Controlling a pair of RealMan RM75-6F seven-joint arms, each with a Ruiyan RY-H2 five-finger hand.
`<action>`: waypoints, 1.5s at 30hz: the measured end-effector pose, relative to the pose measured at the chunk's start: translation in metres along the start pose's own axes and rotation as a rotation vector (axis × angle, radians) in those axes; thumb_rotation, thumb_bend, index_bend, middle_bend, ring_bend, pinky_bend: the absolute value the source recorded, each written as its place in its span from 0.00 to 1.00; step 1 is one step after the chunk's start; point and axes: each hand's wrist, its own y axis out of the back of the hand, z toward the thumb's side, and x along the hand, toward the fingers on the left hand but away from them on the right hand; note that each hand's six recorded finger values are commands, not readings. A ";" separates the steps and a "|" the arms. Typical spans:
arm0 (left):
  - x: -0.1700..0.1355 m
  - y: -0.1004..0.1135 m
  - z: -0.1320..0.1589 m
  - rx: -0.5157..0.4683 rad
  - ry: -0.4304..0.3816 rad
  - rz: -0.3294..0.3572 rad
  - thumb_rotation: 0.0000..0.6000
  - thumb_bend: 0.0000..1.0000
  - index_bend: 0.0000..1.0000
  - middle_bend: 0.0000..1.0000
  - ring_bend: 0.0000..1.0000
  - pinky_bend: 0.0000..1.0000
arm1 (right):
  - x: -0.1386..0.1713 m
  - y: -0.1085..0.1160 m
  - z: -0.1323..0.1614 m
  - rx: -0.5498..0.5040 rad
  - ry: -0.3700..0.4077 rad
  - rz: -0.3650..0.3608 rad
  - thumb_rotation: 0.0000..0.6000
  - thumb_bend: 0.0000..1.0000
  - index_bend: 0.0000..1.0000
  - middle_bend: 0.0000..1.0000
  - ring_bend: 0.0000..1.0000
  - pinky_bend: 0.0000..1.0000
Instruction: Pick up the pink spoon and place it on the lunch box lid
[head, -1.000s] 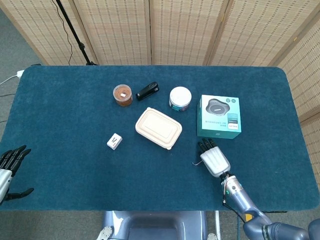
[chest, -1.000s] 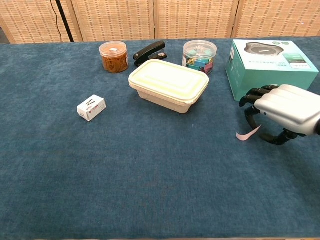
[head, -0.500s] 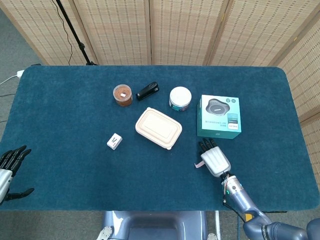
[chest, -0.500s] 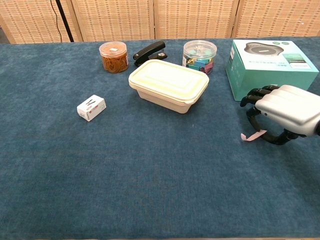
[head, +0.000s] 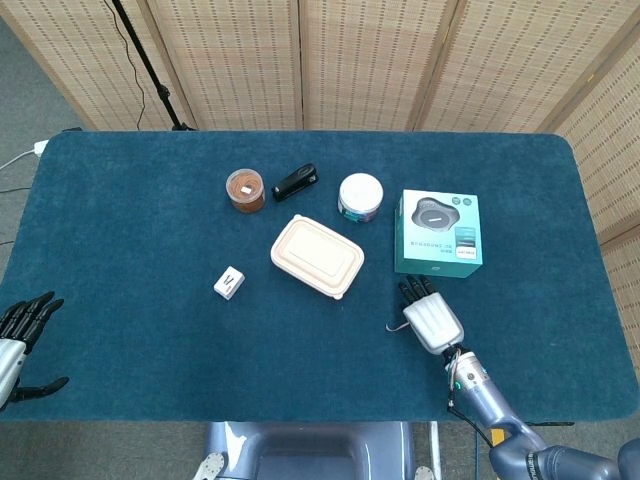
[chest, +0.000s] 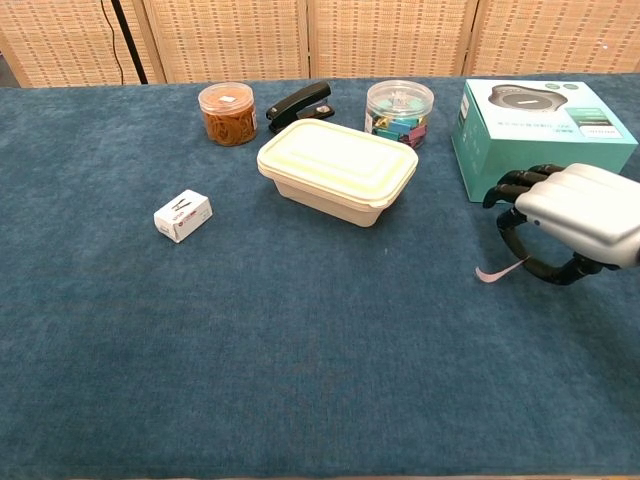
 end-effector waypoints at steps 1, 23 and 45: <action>0.000 0.000 0.000 0.001 0.000 0.000 1.00 0.00 0.00 0.00 0.00 0.00 | 0.000 0.001 0.000 -0.001 0.001 -0.003 1.00 0.47 0.57 0.19 0.12 0.13; -0.001 0.001 0.000 -0.002 -0.004 -0.002 1.00 0.00 0.00 0.00 0.00 0.00 | 0.004 0.049 0.001 -0.038 0.010 -0.130 1.00 0.56 0.59 0.19 0.12 0.13; -0.002 0.001 -0.003 -0.018 -0.007 -0.014 1.00 0.00 0.00 0.00 0.00 0.00 | -0.073 0.124 0.048 0.204 -0.058 -0.374 1.00 0.58 0.59 0.17 0.12 0.12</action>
